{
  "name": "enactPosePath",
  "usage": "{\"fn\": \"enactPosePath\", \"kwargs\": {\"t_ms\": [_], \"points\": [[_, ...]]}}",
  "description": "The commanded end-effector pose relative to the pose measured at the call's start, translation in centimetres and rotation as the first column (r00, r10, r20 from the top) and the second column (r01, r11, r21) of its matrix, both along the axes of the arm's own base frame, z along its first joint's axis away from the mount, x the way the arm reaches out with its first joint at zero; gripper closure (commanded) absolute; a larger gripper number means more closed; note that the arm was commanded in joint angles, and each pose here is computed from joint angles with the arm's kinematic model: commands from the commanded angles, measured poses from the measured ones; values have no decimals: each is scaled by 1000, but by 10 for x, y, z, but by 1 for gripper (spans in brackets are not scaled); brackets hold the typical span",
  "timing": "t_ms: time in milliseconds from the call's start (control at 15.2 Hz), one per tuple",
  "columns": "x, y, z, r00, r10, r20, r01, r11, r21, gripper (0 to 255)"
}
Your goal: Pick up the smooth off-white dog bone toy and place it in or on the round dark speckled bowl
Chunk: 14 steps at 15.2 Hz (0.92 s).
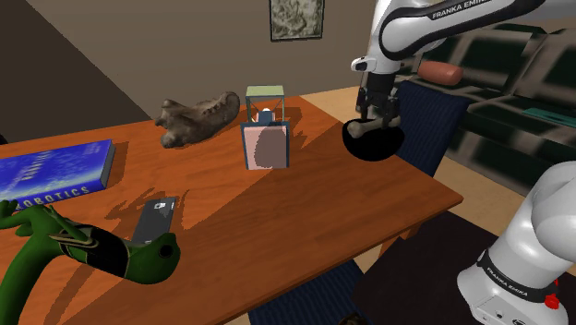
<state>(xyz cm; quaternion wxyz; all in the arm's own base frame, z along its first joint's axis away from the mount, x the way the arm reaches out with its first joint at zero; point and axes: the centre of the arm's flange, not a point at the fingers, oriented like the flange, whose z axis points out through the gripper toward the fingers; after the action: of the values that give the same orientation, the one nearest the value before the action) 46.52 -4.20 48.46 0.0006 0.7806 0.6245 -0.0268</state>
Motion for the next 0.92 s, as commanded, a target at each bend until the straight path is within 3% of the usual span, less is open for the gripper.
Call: {"fn": "enactPosePath", "kwargs": {"t_ms": [0,66,330,858], "points": [[0,0,0,1000,0,0,0,1000,0,0],[0,0,0,1000,0,0,0,1000,0,0],[2,2,50,1000,0,0,0,1000,0,0],[2,2,50,1000,0,0,0,1000,0,0]]}}
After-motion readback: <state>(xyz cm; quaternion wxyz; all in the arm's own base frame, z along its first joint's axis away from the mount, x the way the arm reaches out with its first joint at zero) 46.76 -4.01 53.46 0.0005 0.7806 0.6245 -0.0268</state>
